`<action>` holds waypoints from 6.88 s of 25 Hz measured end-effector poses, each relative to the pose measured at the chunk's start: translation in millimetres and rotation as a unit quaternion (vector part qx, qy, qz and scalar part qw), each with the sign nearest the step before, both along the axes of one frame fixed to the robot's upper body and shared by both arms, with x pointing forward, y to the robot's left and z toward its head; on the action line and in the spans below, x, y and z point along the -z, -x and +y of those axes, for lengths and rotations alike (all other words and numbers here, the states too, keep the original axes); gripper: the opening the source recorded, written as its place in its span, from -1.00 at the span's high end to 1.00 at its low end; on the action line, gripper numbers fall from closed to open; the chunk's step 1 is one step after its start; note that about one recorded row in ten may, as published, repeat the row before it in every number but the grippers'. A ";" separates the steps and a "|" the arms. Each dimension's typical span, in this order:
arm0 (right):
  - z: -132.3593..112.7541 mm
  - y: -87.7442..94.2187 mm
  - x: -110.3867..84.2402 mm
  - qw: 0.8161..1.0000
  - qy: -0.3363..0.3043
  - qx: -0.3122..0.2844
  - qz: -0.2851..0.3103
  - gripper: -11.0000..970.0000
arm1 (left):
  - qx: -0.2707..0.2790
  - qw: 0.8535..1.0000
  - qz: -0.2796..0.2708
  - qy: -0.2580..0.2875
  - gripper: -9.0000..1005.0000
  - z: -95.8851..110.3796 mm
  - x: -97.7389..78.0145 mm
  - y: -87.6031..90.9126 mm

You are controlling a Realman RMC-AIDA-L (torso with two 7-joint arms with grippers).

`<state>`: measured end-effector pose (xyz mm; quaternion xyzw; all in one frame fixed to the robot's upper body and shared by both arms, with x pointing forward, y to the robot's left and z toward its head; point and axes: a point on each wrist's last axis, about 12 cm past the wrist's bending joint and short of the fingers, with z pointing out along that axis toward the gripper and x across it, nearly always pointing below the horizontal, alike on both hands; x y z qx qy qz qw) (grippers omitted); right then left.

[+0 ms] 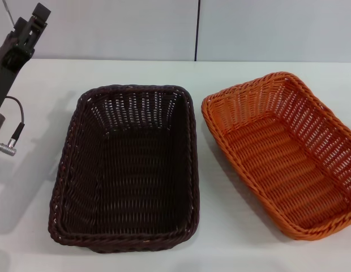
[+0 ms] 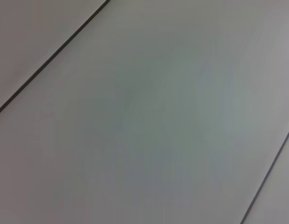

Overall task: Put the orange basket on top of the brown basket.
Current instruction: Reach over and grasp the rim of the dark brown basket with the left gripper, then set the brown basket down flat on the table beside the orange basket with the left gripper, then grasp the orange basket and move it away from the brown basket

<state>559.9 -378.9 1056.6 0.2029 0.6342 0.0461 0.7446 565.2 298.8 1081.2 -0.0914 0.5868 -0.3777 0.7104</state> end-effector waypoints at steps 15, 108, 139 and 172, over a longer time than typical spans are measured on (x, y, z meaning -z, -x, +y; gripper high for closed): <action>0.7 -1.1 0.0 1.000 0.000 -0.003 0.002 -0.72 | 0.049 0.996 0.071 -0.008 -0.71 -4.1 -9.8 -26.0; -4.5 -1.0 8.5 0.999 -0.003 0.007 0.042 -0.72 | 0.182 0.751 0.490 -0.403 0.56 -31.7 -112.4 -23.2; -5.5 3.5 13.0 0.999 -0.006 0.010 0.051 -0.72 | 0.394 0.676 0.394 -0.482 0.45 -94.4 -129.6 -57.7; -56.2 -5.4 -77.4 0.900 -0.107 -0.354 0.231 -0.72 | 0.404 0.746 0.346 -0.401 -0.30 -99.4 -116.8 -59.0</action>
